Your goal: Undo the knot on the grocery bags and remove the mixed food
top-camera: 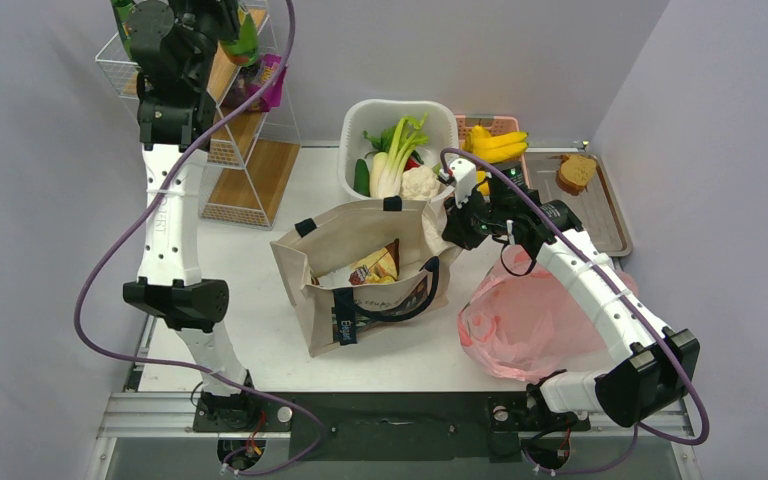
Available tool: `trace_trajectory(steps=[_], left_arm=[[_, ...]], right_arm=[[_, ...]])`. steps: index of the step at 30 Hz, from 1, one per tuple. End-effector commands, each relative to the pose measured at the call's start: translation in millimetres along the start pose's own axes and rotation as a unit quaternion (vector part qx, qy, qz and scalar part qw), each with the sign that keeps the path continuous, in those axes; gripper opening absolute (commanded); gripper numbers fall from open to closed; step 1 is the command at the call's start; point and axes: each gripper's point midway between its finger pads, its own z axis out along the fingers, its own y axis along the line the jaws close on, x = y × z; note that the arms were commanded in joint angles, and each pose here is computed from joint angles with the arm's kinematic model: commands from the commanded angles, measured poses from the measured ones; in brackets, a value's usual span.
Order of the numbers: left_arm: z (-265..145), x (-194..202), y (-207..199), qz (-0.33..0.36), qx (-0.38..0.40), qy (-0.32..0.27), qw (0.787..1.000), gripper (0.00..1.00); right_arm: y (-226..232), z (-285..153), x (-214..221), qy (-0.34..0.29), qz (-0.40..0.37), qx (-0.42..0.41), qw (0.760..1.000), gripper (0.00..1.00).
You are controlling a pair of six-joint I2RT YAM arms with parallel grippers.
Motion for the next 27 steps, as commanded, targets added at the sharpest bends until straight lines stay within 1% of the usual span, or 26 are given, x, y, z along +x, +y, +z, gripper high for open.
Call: trace_trajectory(steps=[1,6,12,16,24,27], left_arm=[[-29.1,-123.0,38.2,0.037,-0.054,-0.174,0.983,0.0],[-37.9,-128.6,62.6,0.056,-0.088,-0.174,0.979,0.0],[-46.3,-125.1,72.8,0.066,-0.101,-0.157,0.98,0.0],[-52.1,-122.8,94.2,0.076,-0.123,-0.146,0.979,0.0],[-48.8,-101.3,106.4,0.022,-0.114,-0.115,0.987,0.0],[-46.9,-91.6,112.9,-0.017,-0.105,-0.108,0.988,0.0]], right_arm=[[6.5,4.7,4.5,0.009,0.002,-0.015,1.0,0.0],[7.1,5.8,4.0,0.01,0.0,-0.017,1.0,0.0],[10.6,7.3,6.7,0.013,-0.004,-0.023,1.0,0.0],[10.8,7.0,7.0,0.013,-0.006,-0.022,1.0,0.0],[10.4,7.7,5.0,0.014,-0.01,-0.022,1.0,0.0],[10.4,7.4,3.8,0.013,-0.012,-0.022,1.0,0.0]])
